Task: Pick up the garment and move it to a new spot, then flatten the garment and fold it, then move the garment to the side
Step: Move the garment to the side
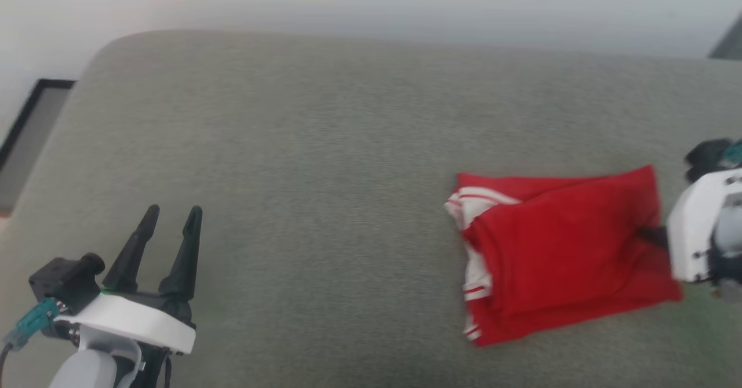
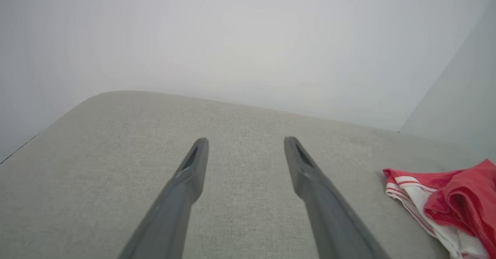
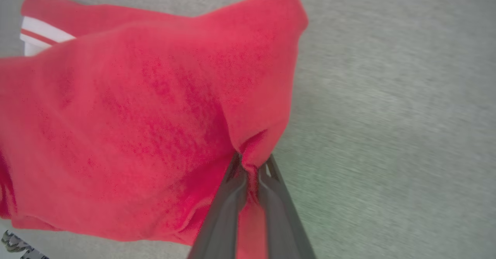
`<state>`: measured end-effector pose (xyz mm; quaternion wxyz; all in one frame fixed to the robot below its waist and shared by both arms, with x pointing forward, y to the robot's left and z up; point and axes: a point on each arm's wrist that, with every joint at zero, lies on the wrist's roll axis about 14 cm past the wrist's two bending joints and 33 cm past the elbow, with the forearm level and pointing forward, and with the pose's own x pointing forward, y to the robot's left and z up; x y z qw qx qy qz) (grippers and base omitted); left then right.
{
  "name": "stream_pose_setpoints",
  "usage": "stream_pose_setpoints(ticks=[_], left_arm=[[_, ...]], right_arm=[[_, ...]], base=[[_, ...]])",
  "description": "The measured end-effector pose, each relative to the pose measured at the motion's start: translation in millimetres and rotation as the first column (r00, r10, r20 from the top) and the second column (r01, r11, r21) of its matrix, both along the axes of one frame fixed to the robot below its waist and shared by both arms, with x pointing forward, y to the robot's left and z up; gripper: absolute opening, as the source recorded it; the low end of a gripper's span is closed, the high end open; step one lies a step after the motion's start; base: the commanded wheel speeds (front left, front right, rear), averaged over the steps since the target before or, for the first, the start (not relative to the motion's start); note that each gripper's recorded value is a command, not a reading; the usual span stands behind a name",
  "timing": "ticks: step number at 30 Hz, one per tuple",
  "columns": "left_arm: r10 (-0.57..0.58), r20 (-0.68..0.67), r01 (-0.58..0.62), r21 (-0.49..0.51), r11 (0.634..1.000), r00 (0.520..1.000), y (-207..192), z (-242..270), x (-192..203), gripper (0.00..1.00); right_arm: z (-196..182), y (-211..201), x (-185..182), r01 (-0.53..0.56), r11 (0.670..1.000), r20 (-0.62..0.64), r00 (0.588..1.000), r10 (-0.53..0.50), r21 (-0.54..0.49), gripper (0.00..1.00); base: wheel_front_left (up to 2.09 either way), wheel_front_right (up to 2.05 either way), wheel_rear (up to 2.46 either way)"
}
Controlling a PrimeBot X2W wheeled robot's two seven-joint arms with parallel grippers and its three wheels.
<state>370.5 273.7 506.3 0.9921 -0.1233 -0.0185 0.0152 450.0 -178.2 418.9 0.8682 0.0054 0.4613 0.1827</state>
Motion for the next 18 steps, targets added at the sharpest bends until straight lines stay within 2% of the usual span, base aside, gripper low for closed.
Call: stream_pose_setpoints(ticks=[9, 18], left_arm=[[-0.158, 0.021, 0.158, 0.014, 0.987, 0.987, -49, 2, 43, 1.0], [-0.352, 0.025, 0.351, 0.013, 0.936, 0.936, -115, -7, 92, 1.0]], right_arm=[[33, -86, 12, 0.191, 0.978, 0.125, 0.976, -0.181, -0.08, 0.0], [57, -170, 16, 0.388, 0.909, 0.252, 0.904, -0.344, -0.153, 0.0]], base=[[0.0, 0.0, 0.0], [0.0, 0.0, 0.0]])
